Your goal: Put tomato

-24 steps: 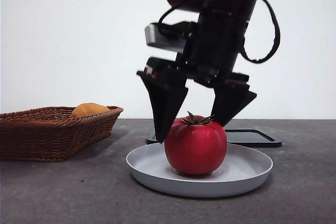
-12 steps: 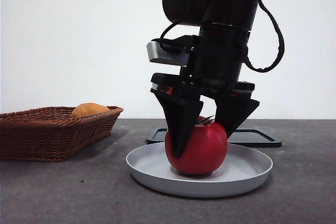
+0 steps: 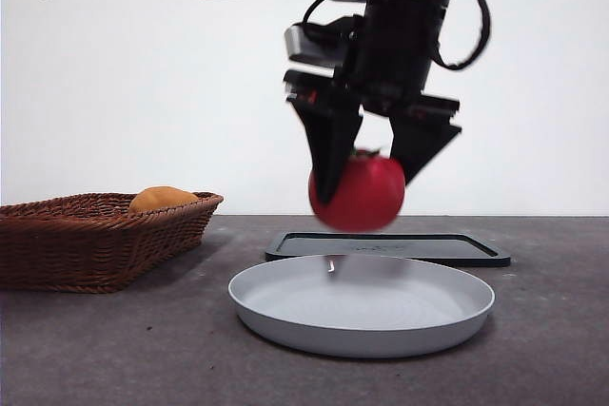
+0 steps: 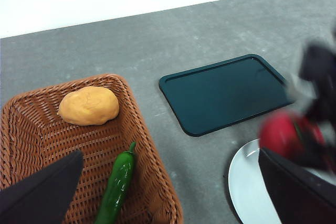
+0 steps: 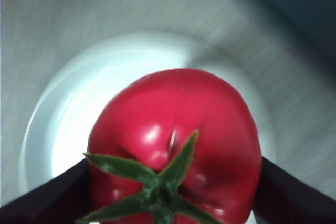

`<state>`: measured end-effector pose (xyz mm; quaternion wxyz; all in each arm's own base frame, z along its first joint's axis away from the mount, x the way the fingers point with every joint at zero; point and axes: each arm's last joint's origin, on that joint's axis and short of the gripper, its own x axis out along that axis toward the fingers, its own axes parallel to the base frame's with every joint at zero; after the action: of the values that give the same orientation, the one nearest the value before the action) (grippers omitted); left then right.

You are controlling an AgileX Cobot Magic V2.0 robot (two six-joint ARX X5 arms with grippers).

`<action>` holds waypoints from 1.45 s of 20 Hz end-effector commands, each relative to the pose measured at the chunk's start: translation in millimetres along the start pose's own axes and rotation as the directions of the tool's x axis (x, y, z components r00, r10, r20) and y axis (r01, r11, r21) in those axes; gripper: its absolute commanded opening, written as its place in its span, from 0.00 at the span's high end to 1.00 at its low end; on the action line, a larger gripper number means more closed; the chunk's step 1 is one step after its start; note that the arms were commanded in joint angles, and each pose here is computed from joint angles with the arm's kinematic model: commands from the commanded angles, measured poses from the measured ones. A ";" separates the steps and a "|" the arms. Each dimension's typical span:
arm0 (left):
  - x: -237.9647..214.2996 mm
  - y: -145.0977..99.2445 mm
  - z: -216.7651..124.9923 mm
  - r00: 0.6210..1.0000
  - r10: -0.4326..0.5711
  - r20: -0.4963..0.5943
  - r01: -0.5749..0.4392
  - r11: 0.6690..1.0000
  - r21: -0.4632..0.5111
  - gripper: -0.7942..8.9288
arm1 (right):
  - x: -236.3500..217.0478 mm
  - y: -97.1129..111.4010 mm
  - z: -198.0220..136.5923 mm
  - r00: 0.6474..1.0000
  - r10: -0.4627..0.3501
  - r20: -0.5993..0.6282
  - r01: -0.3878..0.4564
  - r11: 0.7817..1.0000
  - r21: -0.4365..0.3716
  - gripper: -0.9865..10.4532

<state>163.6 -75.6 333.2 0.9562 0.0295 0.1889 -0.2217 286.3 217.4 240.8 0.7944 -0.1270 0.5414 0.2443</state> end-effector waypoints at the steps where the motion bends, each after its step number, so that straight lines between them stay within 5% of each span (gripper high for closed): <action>1: -0.8 -0.9 5.0 1.000 -0.003 0.023 0.003 1.000 0.000 0.17 | 1.5 -17.5 31.2 0.999 -0.027 0.039 0.027 1.000 0.005 0.69; 7: -0.8 -0.8 5.0 1.000 -0.003 0.023 0.003 1.000 0.000 0.17 | 26.2 -82.4 100.7 0.994 -0.078 0.074 0.069 0.991 0.117 0.69; 11: -0.8 -0.8 5.0 1.000 -0.003 0.023 0.003 1.000 0.000 0.17 | 59.9 -112.1 114.3 0.994 -0.091 0.059 0.080 0.983 0.165 0.69; 17: -0.8 -0.8 5.1 1.000 -0.003 0.023 0.003 1.000 0.000 0.17 | 89.5 -116.4 109.4 0.998 -0.069 0.006 0.067 0.982 0.174 0.67; 22: -0.8 -0.8 5.1 1.000 -0.003 0.023 0.003 1.000 0.000 0.17 | 86.4 -115.9 111.7 0.997 -0.069 0.022 0.064 0.979 0.191 0.39; 29: -0.8 -0.8 5.1 1.000 -0.003 0.023 0.003 1.000 0.000 0.17 | -10.7 -107.4 132.9 0.994 -0.091 0.061 0.078 0.978 0.196 0.36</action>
<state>163.6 -75.6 333.2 0.9563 0.0294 0.1886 -0.2217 443.5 181.2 294.8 0.8266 -0.0665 0.5361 0.1577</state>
